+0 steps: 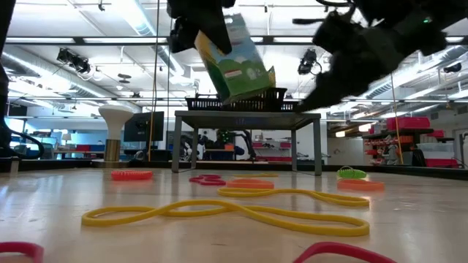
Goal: Pick & Place Office Desk Supplies
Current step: Put the box crayons into the bottom black basket on the shelf
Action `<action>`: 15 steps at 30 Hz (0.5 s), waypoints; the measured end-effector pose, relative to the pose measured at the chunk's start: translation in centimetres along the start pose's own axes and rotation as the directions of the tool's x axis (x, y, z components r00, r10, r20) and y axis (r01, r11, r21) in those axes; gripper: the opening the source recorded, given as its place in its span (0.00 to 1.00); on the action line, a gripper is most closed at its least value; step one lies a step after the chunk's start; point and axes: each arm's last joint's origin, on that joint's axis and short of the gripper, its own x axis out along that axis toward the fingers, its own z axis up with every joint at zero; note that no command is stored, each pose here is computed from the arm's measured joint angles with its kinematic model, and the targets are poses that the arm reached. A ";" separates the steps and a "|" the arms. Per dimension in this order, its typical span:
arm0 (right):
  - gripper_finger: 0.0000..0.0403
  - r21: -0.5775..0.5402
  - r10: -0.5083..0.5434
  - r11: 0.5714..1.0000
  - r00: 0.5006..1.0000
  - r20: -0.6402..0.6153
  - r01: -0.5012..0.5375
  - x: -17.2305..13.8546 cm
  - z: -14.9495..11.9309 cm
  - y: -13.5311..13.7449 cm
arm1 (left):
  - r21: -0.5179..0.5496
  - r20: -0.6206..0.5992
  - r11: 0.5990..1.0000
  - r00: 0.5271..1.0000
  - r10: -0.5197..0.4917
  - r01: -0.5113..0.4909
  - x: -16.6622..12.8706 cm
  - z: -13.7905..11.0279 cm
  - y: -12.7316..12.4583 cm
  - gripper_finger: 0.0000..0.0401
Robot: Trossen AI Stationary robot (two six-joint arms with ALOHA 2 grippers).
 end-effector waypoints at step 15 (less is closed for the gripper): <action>0.06 -0.025 0.038 0.999 0.997 -0.065 -0.040 -1.8 -1.6 4.7 | -0.574 -0.107 0.800 0.985 0.138 -0.175 5.8 2.3 6.2 0.29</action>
